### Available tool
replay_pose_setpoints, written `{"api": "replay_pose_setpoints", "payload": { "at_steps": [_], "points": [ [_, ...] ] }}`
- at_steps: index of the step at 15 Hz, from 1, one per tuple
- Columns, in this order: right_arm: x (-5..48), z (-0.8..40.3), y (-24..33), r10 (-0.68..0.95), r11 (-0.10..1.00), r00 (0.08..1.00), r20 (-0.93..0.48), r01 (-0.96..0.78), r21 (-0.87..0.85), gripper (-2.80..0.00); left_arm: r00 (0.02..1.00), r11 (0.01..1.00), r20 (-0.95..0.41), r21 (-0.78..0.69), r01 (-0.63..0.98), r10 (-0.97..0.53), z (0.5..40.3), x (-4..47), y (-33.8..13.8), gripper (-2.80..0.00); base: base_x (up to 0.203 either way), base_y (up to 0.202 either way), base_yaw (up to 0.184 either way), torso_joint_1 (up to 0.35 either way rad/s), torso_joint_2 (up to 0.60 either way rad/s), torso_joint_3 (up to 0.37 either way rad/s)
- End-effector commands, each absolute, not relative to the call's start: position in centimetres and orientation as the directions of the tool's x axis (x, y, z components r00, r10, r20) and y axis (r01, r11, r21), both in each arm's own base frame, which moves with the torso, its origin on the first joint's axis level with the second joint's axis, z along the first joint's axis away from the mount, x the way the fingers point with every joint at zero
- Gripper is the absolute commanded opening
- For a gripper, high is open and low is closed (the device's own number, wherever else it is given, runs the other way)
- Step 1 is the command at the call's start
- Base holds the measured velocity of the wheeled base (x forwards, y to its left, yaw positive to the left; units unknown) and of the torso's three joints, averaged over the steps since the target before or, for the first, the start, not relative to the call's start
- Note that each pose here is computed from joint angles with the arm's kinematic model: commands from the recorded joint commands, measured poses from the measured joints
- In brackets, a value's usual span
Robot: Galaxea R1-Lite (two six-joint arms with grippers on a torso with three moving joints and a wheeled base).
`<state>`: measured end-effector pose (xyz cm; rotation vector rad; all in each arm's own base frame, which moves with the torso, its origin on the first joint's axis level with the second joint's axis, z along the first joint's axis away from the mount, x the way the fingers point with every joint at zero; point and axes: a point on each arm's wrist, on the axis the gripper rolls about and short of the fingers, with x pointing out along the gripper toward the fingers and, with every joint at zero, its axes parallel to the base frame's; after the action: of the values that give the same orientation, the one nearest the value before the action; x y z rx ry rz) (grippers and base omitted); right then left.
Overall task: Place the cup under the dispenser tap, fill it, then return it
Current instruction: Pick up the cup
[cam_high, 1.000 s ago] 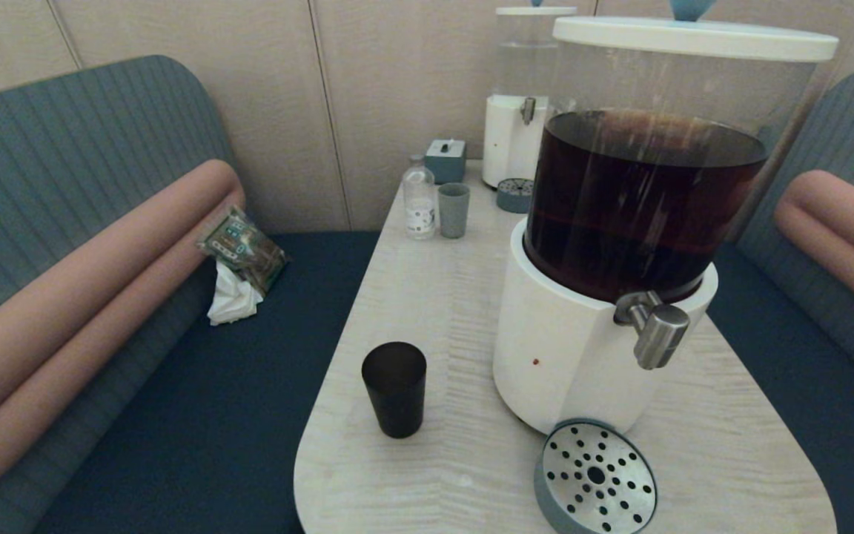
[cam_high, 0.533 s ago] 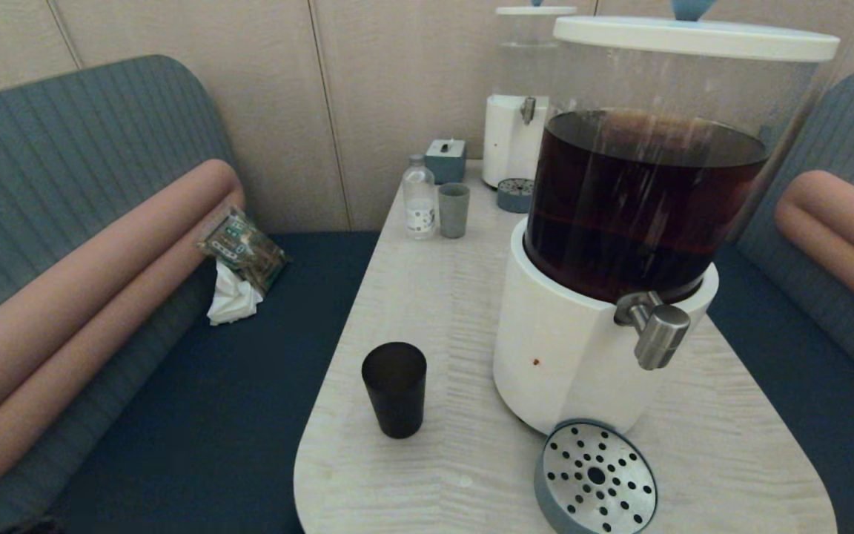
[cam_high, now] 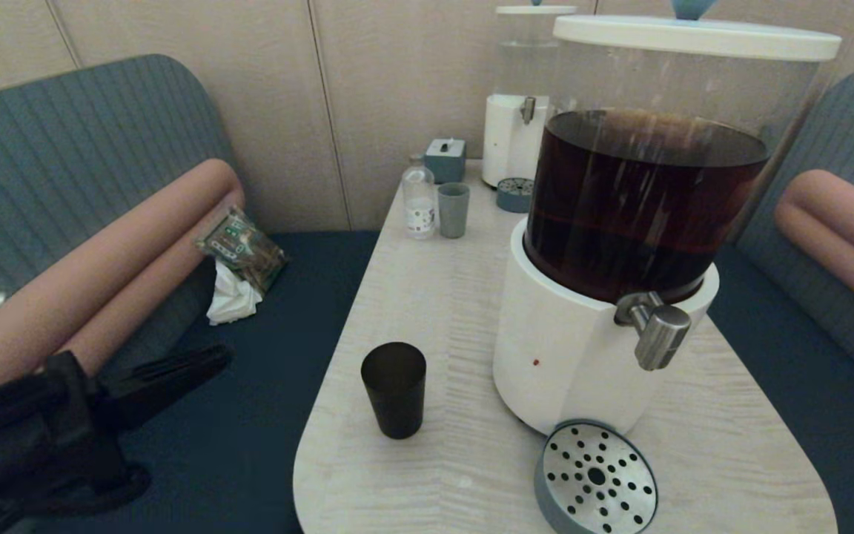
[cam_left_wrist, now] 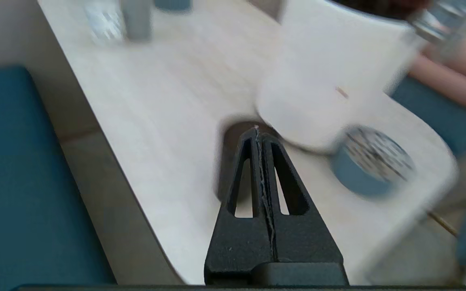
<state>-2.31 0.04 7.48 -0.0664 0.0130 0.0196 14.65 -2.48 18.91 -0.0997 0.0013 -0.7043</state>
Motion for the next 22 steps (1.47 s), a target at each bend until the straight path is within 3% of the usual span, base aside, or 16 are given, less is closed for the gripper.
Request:
{"api": "replay_pose_setpoints", "payload": {
  "at_steps": [1,5,6,7,12,15,17,22],
  "points": [
    [-2.3,7.5,0.0,0.020,0.998,1.000,-0.012,-0.021,-0.067,-2.80,0.770,0.764,0.018,-0.111,0.636,-0.638,17.5,18.0,-2.6,-2.80,0.000,0.000,0.000,0.000,0.00,0.000],
    [-2.3,7.5,0.0,0.020,0.998,1.000,-0.012,-0.021,-0.067,-2.80,0.768,0.762,0.044,-0.098,0.640,-0.639,17.9,19.5,-2.7,-2.80,0.000,0.000,0.000,0.000,0.00,0.000],
    [-2.3,7.5,0.0,0.020,0.998,1.000,-0.012,-0.021,-0.067,-2.80,0.768,0.762,0.036,-0.103,0.639,-0.639,17.8,19.9,-2.7,-2.11,0.000,0.000,0.000,0.000,0.00,0.000],
    [-2.3,7.5,0.0,0.020,0.998,1.000,-0.012,-0.021,-0.067,-2.80,0.768,0.762,0.018,-0.113,0.638,-0.640,17.3,20.5,-2.8,0.00,0.000,0.000,0.000,0.000,0.00,0.000],
    [-2.3,7.5,0.0,0.020,0.998,1.000,-0.011,-0.021,-0.067,-2.80,0.778,0.768,-0.040,-0.199,0.609,-0.627,15.4,21.2,-2.8,0.00,0.000,0.000,0.000,0.000,0.00,0.000],
    [-2.3,7.5,0.0,0.020,0.998,1.000,-0.012,-0.021,-0.067,-2.80,0.843,0.835,-0.073,-0.209,0.509,-0.532,14.5,20.6,-2.6,0.00,0.000,0.000,0.000,0.000,0.00,0.000],
    [-2.3,7.5,0.0,0.020,0.998,1.000,-0.012,-0.021,-0.067,-2.80,0.798,0.791,-0.071,-0.211,0.575,-0.599,13.8,20.4,-2.7,0.00,0.000,0.000,0.000,0.000,0.00,0.000],
    [-2.3,7.5,0.0,0.020,0.998,1.000,-0.012,-0.021,-0.067,-2.80,0.577,0.582,-0.084,-0.172,0.794,-0.812,10.2,22.7,-3.3,0.00,0.000,0.000,0.000,0.000,0.00,0.000]
  ]
}}
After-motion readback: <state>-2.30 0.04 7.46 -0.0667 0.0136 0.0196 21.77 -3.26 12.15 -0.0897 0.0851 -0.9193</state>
